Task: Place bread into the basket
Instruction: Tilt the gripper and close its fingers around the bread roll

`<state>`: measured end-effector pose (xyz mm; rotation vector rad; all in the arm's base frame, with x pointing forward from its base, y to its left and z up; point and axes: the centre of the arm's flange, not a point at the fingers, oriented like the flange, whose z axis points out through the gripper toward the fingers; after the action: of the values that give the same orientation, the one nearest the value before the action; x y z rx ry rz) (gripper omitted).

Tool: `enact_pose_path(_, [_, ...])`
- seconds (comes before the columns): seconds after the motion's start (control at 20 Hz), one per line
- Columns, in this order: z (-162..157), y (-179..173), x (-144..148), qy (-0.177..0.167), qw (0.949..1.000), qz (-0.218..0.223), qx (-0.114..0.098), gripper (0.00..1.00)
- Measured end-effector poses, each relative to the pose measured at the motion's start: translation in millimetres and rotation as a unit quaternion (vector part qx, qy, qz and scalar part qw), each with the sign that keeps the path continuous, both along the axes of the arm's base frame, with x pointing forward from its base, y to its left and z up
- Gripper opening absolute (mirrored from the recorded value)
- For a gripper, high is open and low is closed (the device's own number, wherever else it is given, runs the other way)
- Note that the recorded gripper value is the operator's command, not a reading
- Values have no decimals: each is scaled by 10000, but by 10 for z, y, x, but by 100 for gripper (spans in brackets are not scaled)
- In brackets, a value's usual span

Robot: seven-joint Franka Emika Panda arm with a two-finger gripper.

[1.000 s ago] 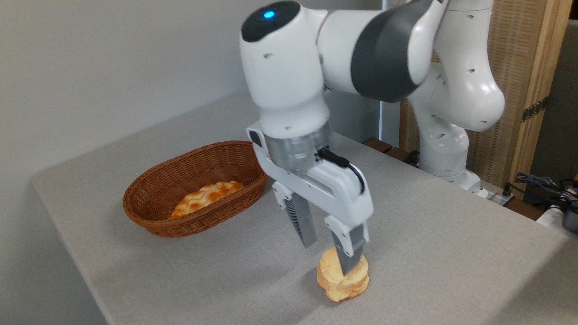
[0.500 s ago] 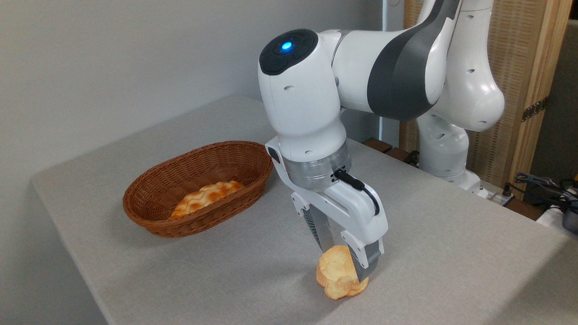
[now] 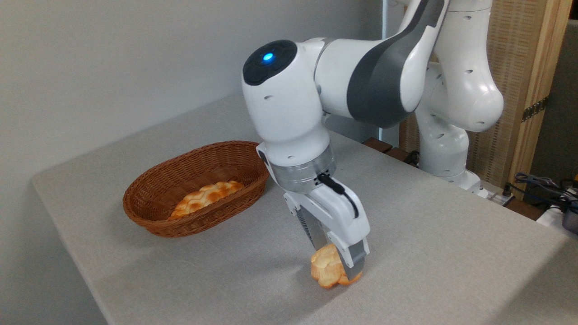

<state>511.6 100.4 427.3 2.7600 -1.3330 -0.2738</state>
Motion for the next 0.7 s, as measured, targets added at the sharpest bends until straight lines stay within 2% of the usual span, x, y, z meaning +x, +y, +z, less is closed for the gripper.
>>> enact_pose_path(0.5, [-114,-177,53,110,9998,-168,35,100])
enact_pose_path(0.55, [-121,-183,55,117,9998,-174,37,97])
enact_pose_path(0.6, [-125,-187,57,121,9998,-180,38,90])
enact_pose_path(0.7, [-125,-189,57,123,9996,-239,26,55])
